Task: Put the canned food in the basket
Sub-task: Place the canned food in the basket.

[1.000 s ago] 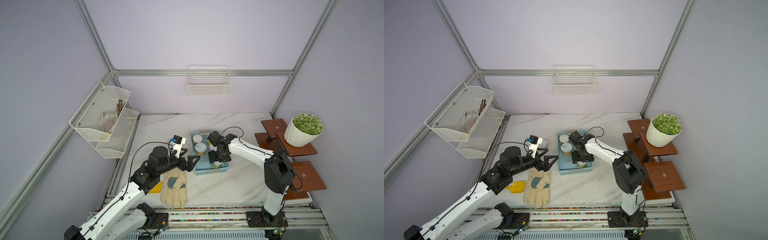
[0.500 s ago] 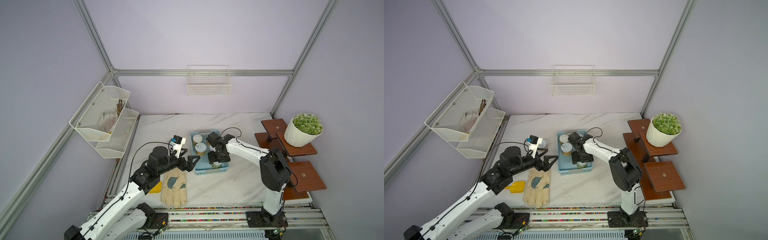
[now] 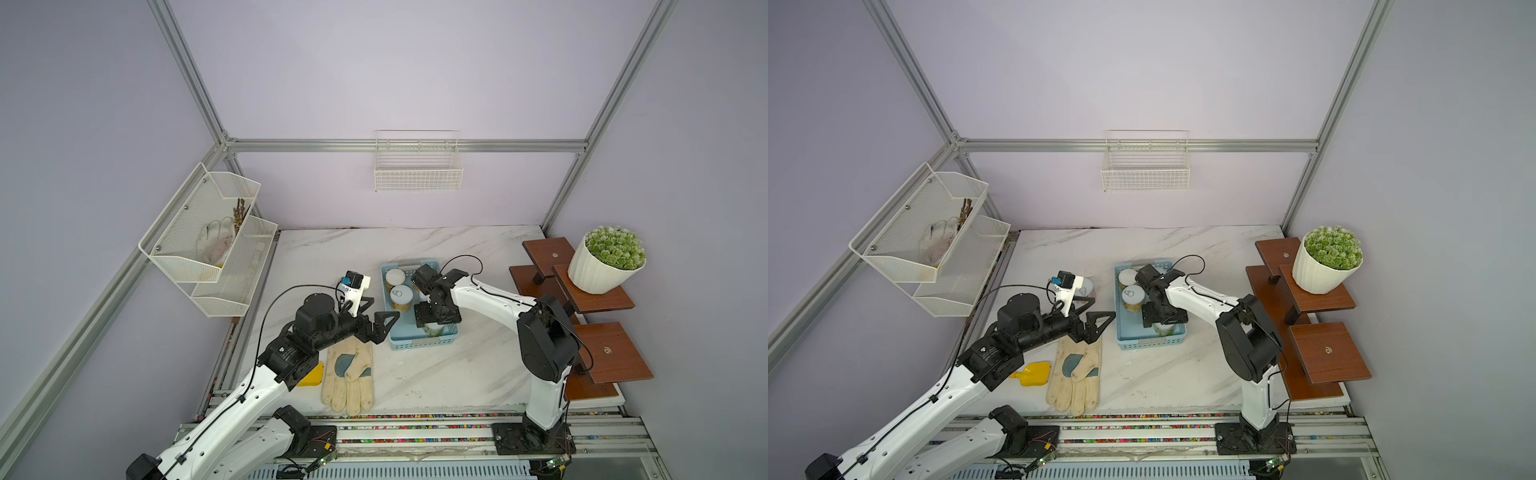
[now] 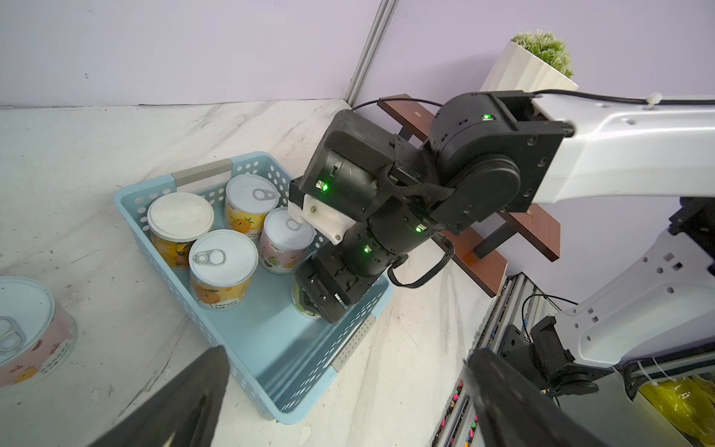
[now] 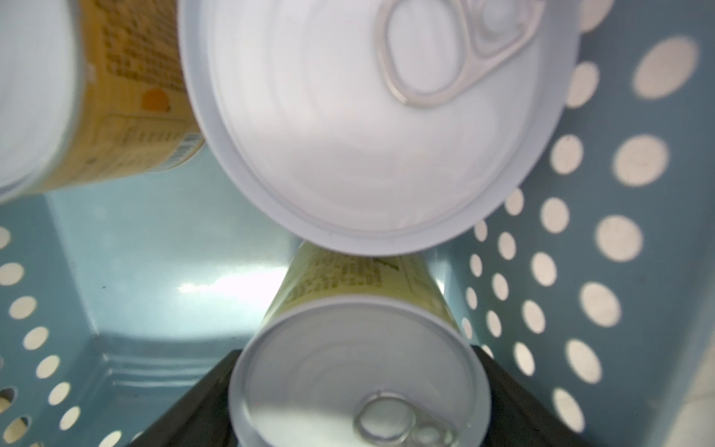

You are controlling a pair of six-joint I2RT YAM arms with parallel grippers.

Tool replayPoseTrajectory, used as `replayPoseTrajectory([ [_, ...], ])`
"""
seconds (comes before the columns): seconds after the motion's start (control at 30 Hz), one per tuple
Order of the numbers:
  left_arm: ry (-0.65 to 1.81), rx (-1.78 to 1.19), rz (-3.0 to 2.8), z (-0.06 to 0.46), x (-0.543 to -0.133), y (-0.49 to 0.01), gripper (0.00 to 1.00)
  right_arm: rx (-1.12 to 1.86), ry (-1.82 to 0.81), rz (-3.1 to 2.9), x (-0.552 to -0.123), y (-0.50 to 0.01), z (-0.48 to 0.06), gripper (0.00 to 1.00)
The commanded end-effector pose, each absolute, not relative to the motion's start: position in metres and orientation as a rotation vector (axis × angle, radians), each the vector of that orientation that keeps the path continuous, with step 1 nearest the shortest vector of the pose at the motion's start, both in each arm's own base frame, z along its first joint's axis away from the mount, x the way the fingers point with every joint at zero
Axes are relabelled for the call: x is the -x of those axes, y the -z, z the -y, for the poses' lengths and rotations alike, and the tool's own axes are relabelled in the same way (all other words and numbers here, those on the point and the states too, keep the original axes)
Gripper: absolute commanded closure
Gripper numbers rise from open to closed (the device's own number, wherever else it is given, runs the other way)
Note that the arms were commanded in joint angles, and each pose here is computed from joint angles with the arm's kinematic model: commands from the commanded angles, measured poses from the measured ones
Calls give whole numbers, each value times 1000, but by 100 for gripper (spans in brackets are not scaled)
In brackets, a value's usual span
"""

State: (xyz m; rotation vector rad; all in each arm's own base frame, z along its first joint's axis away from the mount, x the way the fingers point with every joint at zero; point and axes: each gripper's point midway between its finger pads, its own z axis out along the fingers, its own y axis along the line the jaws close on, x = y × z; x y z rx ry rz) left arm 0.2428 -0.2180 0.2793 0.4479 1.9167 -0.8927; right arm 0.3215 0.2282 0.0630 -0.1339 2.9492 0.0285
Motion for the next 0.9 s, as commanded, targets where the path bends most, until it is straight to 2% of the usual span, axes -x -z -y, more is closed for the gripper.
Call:
replayPoseTrajectory([
  [0.0, 877, -452, -1873, 215, -243, -292, 0, 124, -11, -2941, -325, -63, -230, 3],
  [0.27, 870, -449, -1873, 213, -243, -292, 0, 120, -37, -2927, -325, -73, -233, 2],
  [0.6, 861, -444, -1883, 213, -244, -289, 0, 99, -99, -2827, -319, -136, -223, 3],
  [0.87, 862, -444, -1890, 214, -246, -288, 0, 108, -173, -2785, -301, -154, -214, 3],
])
